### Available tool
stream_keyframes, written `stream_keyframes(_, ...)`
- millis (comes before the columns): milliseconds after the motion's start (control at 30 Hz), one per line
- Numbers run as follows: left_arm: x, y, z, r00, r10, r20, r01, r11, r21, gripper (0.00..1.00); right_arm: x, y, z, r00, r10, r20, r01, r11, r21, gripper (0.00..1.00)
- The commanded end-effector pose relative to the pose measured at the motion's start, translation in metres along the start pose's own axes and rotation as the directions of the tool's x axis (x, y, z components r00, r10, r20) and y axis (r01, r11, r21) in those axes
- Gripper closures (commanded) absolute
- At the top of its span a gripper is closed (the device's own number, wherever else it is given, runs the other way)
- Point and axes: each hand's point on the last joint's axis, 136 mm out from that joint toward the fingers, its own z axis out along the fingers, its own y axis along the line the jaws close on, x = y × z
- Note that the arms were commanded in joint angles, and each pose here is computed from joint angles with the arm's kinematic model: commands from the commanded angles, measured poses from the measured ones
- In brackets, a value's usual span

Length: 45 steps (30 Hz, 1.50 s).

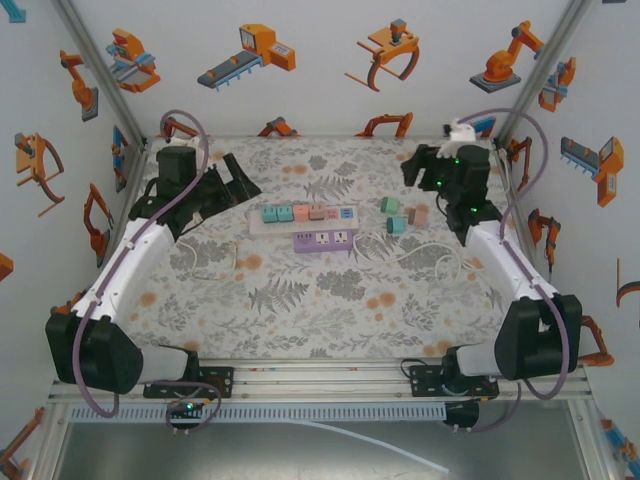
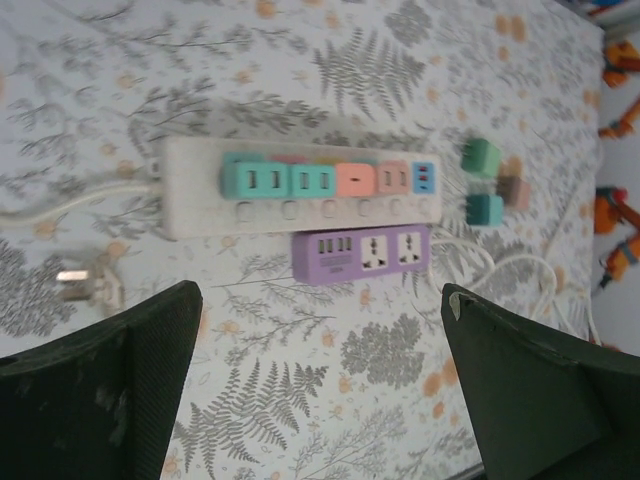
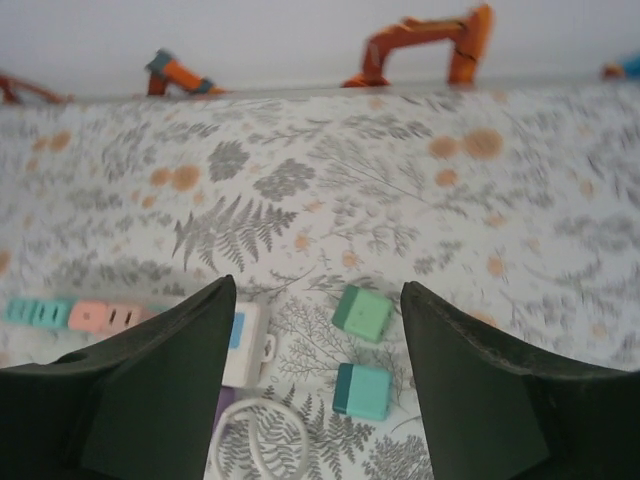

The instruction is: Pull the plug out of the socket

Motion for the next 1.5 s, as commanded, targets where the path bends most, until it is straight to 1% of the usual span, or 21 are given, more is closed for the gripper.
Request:
stream_keyframes(0,-0.002,0.043,0.006,0.991,-0.127,0.037,0.131,0.976,-0.175,0.03,0.000,0.060,0.002,0.896,-0.440,0.068,0.445,0.884,-0.145,0.33)
stream_keyframes(67,0.001,0.056,0.013,0.989,-0.144,0.023,0.145,0.965,-0.218,0.03,0.012,0.091,0.004,0.850,-0.516,0.110,0.526,0.811,-0.256,0.33)
stream_keyframes(100,0.002,0.061,0.016,0.989,-0.148,0.018,0.148,0.961,-0.233,0.03,0.017,0.104,0.004,0.839,-0.527,0.133,0.540,0.780,-0.316,0.33)
stream_keyframes(167,0.007,0.069,0.023,0.988,-0.154,-0.003,0.148,0.954,-0.262,0.03,0.031,0.133,0.002,0.812,-0.550,0.196,0.572,0.684,-0.452,0.34)
stream_keyframes(233,0.013,0.076,0.030,0.987,-0.161,-0.023,0.148,0.947,-0.286,0.03,0.045,0.155,-0.002,0.773,-0.577,0.264,0.613,0.575,-0.541,0.34)
stream_keyframes(267,0.015,0.079,0.035,0.986,-0.165,-0.035,0.148,0.944,-0.296,0.03,0.053,0.163,-0.002,0.755,-0.587,0.293,0.629,0.522,-0.576,0.32)
stream_keyframes(300,0.017,0.082,0.039,0.984,-0.171,-0.049,0.149,0.942,-0.302,0.03,0.060,0.169,-0.001,0.744,-0.592,0.310,0.635,0.484,-0.601,0.31)
stream_keyframes(367,0.025,0.088,0.048,0.979,-0.185,-0.090,0.147,0.936,-0.320,0.03,0.069,0.176,0.008,0.751,-0.583,0.310,0.614,0.445,-0.652,0.31)
stream_keyframes(467,0.035,0.094,0.062,0.970,-0.196,-0.143,0.140,0.932,-0.333,0.03,0.083,0.182,0.023,0.763,-0.589,0.265,0.559,0.395,-0.729,0.32)
stream_keyframes(567,0.045,0.099,0.074,0.961,-0.206,-0.186,0.135,0.932,-0.337,0.01,0.104,0.187,0.037,0.728,-0.644,0.236,0.536,0.319,-0.782,0.32)
stream_keyframes(633,0.050,0.103,0.081,0.954,-0.216,-0.207,0.138,0.931,-0.338,0.01,0.117,0.190,0.048,0.706,-0.674,0.216,0.523,0.291,-0.801,0.32)
stream_keyframes(667,0.052,0.104,0.084,0.951,-0.221,-0.216,0.139,0.931,-0.338,0.02,0.122,0.190,0.055,0.702,-0.683,0.202,0.514,0.291,-0.807,0.32)
stream_keyframes(833,0.060,0.111,0.100,0.936,-0.243,-0.255,0.152,0.932,-0.328,0.07,0.135,0.195,0.079,0.709,-0.680,0.186,0.487,0.280,-0.827,0.32)
stream_keyframes(900,0.063,0.113,0.105,0.930,-0.247,-0.273,0.153,0.934,-0.323,0.09,0.143,0.198,0.086,0.713,-0.681,0.164,0.459,0.277,-0.845,0.32)
stream_keyframes(1000,0.064,0.113,0.114,0.926,-0.248,-0.284,0.157,0.938,-0.308,0.11,0.160,0.202,0.092,0.694,-0.709,0.129,0.422,0.255,-0.870,0.32)
stream_keyframes(1100,0.065,0.114,0.121,0.922,-0.251,-0.294,0.158,0.939,-0.305,0.16,0.174,0.209,0.098,0.681,-0.723,0.116,0.402,0.238,-0.884,0.34)
stream_keyframes(1267,0.074,0.120,0.134,0.906,-0.264,-0.330,0.157,0.935,-0.317,0.21,0.186,0.217,0.105,0.681,-0.723,0.114,0.387,0.222,-0.895,0.40)
stream_keyframes(1467,0.092,0.128,0.142,0.890,-0.259,-0.376,0.118,0.927,-0.357,0.32,0.195,0.218,0.104,0.677,-0.728,0.102,0.371,0.219,-0.902,0.51)
